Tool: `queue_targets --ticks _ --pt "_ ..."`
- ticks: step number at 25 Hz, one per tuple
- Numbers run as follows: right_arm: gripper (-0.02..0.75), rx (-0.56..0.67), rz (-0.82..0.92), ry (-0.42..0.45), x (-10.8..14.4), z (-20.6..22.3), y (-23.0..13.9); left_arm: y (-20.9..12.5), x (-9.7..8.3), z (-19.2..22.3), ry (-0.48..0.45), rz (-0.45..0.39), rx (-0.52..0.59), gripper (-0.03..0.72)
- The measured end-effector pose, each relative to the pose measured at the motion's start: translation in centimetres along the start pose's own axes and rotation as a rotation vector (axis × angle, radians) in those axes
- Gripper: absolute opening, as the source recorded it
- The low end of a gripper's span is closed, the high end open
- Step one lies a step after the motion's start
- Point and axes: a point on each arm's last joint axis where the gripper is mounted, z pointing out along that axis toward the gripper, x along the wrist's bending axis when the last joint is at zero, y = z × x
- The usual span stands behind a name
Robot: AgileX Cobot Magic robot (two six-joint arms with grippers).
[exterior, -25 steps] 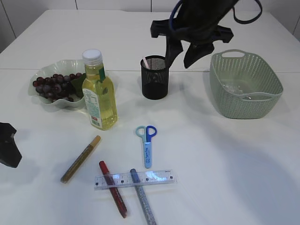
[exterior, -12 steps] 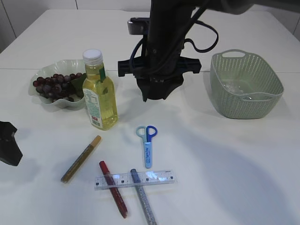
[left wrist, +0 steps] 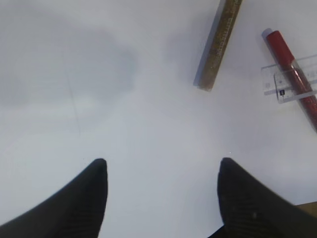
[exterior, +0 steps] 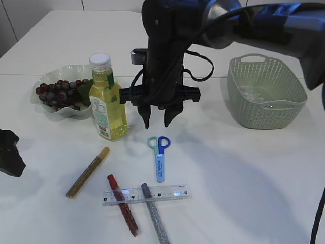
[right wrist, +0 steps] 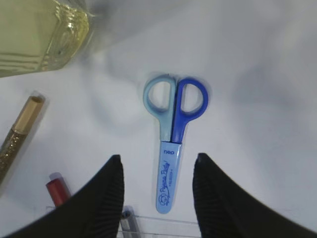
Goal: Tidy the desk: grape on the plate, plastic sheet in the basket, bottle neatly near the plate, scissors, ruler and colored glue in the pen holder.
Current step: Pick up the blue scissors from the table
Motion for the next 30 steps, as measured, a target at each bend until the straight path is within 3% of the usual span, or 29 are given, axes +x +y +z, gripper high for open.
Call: queue_targets --ticks 17,30 --pt "0.37 0.123 0.032 0.0 0.2 5.8 -0.4 0.1 0.0 0.0 0.0 0.0 -0.015 0.489" --pt "0.368 0.116 0.024 -0.023 0.0 6.1 -0.3 0.1 0.0 0.0 0.0 0.0 -0.015 0.489"
